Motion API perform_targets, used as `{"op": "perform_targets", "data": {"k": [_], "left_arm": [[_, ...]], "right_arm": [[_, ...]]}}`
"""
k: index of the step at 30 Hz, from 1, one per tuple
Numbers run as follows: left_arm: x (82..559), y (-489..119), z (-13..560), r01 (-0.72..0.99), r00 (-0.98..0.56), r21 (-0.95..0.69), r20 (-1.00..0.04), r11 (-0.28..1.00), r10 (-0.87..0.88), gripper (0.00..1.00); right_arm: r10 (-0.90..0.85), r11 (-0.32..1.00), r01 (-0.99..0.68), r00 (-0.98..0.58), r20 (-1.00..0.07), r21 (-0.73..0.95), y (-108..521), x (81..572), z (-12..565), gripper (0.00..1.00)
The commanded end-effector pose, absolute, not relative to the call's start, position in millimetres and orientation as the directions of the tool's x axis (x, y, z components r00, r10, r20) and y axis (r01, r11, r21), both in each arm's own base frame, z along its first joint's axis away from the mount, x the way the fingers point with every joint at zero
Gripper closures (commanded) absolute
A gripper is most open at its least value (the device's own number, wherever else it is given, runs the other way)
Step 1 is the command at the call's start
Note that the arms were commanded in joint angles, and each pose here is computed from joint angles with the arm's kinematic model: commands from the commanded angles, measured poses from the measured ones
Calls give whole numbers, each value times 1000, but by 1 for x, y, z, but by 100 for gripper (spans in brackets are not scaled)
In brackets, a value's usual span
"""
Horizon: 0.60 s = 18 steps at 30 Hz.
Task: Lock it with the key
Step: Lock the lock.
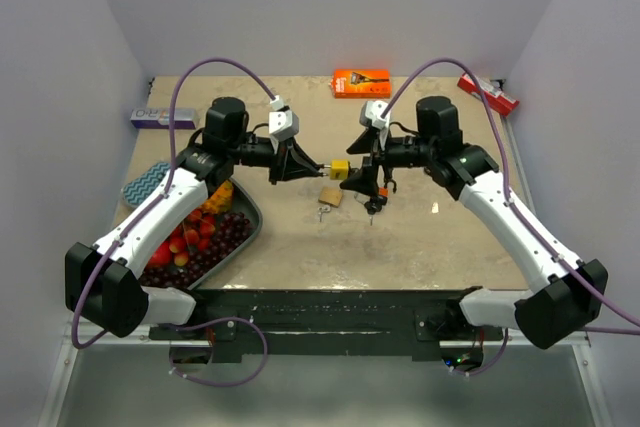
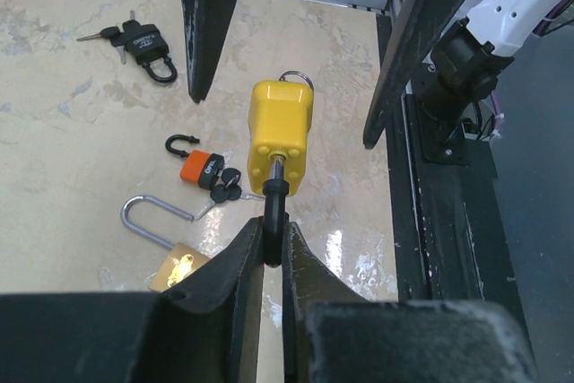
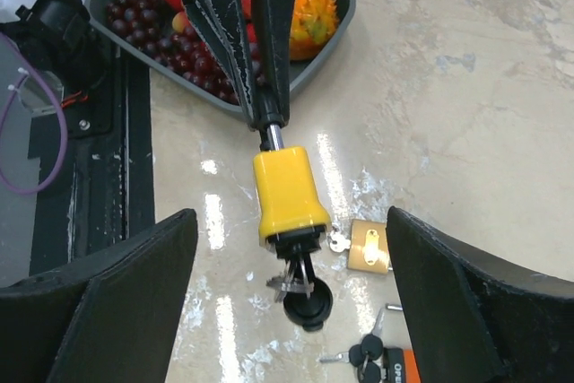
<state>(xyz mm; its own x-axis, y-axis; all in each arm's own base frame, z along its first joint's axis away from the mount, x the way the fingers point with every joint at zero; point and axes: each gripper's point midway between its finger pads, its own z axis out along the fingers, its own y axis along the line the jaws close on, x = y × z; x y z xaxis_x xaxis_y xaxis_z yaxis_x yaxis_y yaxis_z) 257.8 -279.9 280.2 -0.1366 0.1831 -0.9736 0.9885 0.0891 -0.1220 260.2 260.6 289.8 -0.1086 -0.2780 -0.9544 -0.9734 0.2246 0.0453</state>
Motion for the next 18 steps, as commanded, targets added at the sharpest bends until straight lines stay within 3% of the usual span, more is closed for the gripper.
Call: {"op": "perform_targets", "data": {"k": [1,9,13,14,16,18], "left_arm": [[251,-287,319,999,-41,-39,-993,25,112,100],[250,-287,322,999,-35,-33,-994,19,104,100],[250,-286,322,999,-31,-28,-994,23,105,100],[250,-286,323,999,-28,-25,-994,24,104,100],[251,-286,322,999,-23,-21,-994,28,105,100],[252,-286,321,999,-23,-20,-994,33,105,100]], "right_arm": [[-292,141,-990,-14,-956,-29,274,253,296,13],[-338,124,-991,6,-941,-51,285,255,276,39],[-352,111,-992,20,-936,-62,284,255,274,59],[-350,104,-993,19,-936,-59,285,253,274,68],[-352,102,-994,11,-936,-50,284,252,273,75],[-357,97,-994,2,-934,-39,284,251,271,90]]}}
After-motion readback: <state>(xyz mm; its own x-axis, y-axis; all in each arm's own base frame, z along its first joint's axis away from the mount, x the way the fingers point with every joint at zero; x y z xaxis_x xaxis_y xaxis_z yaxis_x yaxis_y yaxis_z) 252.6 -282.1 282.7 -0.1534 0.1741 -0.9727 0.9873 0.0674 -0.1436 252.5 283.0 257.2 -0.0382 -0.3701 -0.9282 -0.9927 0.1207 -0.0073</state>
